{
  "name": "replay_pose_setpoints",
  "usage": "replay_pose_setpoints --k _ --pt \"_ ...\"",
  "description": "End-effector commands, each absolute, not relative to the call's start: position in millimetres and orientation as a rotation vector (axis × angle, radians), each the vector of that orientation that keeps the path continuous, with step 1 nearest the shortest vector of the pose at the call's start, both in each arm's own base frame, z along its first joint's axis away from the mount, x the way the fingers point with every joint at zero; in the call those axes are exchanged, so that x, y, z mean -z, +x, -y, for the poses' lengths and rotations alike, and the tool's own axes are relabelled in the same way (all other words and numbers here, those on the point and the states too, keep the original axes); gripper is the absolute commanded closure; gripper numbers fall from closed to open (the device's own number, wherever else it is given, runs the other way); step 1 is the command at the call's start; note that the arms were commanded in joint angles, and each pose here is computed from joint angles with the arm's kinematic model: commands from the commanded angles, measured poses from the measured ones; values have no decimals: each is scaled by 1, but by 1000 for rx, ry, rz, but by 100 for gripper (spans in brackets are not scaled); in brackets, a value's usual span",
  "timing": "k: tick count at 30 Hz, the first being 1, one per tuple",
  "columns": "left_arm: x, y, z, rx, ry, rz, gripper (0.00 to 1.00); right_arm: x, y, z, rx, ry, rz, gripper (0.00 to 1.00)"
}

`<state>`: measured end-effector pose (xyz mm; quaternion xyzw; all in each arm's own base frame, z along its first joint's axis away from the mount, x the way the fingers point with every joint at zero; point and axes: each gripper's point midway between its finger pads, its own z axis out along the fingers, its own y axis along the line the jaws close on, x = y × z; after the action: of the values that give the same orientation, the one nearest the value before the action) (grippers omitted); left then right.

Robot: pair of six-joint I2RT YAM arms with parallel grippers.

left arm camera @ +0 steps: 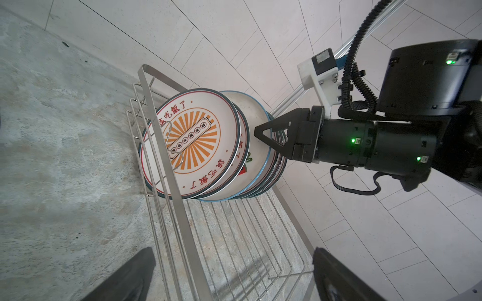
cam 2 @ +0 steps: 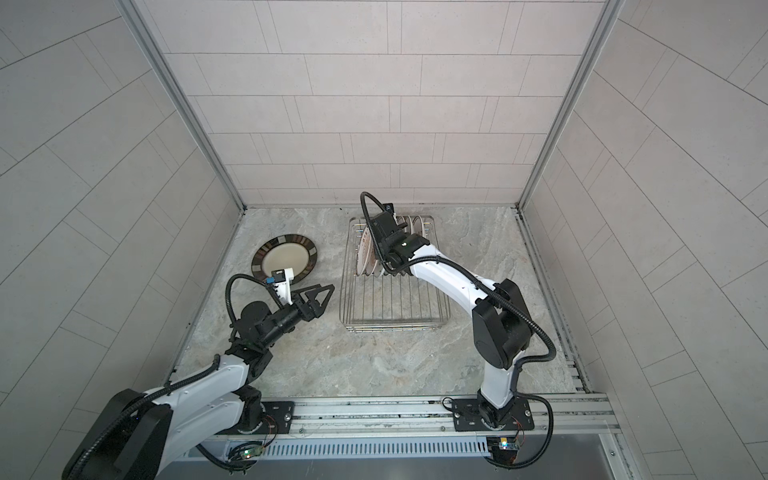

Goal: Unload the plates from the dish rack
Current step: 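Grip the watermelon plate's rim with the right gripper and lift it out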

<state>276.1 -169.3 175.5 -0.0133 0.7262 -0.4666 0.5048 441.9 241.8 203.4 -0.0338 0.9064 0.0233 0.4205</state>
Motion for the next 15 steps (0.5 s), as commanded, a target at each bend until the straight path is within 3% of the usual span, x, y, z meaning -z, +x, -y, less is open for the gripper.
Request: replay_pose_setpoints --k 1,15 --pt "-190 280 171 1118 -14 -1714 0 -199 450 -245 -45 -52 -2275 72" --pt "-187 282 169 1102 -34 -1730 0 -189 467 -242 81 9 -2267 74"
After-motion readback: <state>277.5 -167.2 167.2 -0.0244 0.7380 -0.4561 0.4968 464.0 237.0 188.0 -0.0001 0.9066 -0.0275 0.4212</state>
